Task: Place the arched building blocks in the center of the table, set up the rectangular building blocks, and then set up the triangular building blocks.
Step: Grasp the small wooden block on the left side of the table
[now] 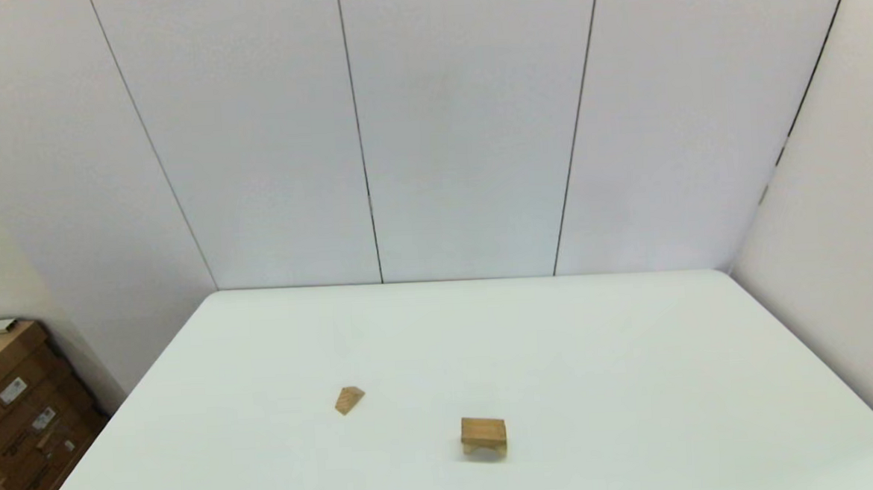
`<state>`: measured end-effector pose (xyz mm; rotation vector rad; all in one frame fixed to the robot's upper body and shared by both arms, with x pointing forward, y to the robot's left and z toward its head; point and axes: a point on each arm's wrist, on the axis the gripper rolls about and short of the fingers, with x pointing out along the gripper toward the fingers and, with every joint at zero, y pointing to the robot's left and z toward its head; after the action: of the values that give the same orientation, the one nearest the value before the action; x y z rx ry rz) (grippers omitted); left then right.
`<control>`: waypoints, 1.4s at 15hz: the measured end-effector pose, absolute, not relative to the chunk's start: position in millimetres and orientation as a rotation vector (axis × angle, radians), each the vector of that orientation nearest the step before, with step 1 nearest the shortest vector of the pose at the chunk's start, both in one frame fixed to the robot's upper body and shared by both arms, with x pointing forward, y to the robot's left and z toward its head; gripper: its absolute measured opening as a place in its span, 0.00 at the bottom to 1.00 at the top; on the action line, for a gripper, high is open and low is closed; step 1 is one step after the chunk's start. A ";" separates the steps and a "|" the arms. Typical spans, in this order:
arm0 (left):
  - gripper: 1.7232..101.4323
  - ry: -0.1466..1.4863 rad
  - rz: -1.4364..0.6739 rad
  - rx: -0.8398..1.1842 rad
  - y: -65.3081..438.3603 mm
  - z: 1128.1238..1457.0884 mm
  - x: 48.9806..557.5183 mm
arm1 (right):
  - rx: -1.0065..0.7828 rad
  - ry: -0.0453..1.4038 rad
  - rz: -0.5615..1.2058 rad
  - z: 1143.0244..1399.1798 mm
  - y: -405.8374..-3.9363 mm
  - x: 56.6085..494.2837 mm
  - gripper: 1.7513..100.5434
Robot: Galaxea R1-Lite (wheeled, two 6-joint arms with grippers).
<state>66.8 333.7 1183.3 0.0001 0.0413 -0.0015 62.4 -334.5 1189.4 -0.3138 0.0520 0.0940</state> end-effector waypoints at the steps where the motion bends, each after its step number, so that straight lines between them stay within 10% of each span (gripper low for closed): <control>1: 0.96 0.041 -0.002 0.000 333.7 1183.3 66.8 | -0.319 0.052 0.093 1189.1 -334.5 62.5 0.97; 21: 0.96 0.042 -0.002 0.000 333.7 1183.1 66.8 | -0.016 0.017 0.013 1182.7 -336.1 68.3 0.97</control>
<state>66.8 333.7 1183.1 0.0002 0.0417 -0.0019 68.3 -336.1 1182.7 -0.0160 0.0167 0.0133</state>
